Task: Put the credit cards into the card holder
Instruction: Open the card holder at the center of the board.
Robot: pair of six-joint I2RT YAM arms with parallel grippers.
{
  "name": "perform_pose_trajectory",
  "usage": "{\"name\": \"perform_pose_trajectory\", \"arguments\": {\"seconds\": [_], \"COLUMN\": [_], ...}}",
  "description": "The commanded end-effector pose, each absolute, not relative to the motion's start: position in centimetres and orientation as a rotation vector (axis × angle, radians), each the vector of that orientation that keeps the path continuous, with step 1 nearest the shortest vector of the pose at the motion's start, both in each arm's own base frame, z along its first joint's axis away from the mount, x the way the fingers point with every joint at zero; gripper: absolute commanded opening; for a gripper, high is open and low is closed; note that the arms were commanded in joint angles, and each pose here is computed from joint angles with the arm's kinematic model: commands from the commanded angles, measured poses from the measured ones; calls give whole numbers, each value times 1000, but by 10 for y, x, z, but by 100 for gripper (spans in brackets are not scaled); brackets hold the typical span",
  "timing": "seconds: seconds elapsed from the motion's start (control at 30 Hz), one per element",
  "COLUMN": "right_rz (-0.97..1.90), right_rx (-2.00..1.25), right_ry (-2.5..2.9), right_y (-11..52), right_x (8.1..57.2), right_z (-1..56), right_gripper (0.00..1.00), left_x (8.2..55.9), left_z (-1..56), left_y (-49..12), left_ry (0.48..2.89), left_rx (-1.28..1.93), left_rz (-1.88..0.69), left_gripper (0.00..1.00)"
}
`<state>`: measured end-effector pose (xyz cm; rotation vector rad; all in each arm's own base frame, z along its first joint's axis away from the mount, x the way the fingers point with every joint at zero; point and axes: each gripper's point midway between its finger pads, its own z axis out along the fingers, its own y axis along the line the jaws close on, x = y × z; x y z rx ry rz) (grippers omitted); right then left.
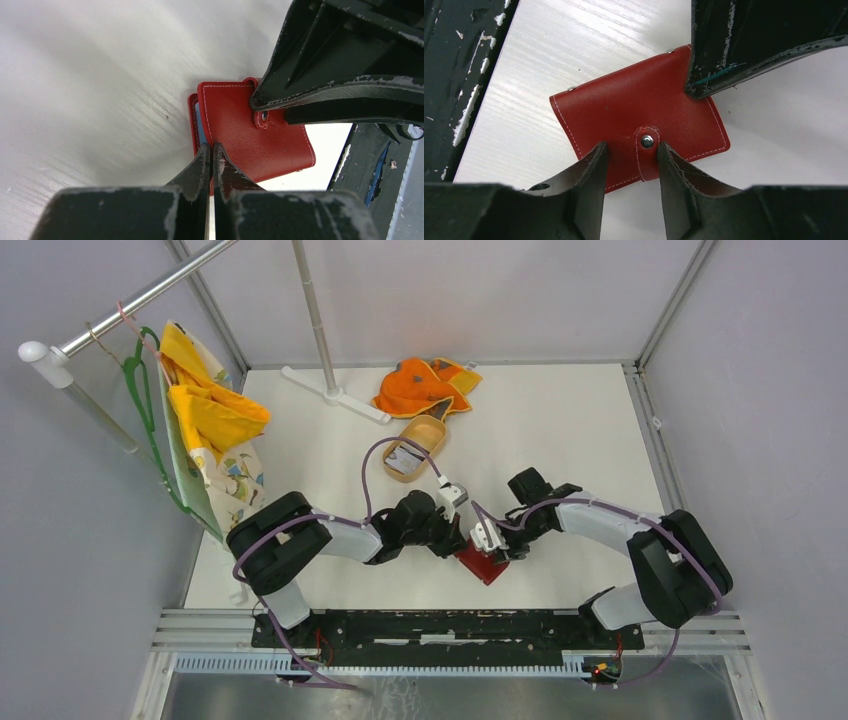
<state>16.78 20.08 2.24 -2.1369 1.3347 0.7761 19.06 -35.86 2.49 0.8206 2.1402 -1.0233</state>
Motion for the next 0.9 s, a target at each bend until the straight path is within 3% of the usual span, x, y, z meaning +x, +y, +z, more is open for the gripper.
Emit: {"name": "perform_pose_trajectory", "arguments": {"seconds": [0.0,0.27,0.73,0.8,0.87], "right_rz": [695,646,733,740,755], "right_rx": [-2198,-2208,-1866,-1832,-1785], "right_ry": [1454,1460,1460,1478,1489], "right_y": [188,187,194,195,196], "right_x": [173,179,208,211,214], "right_z": [1,3,55,58,64], "right_gripper": [38,0,0,0,0], "left_x": [190,193,218,225,232], "left_z": [23,19,32,40,51], "left_y": [-363,-359,-357,-360,-364], "left_ry": [2136,2153,2144,2135,2121], "left_rx": [863,853,805,763,706], "left_rz": [-1020,-984,-857,-853,-865], "left_gripper": [2,2,4,12,27]}}
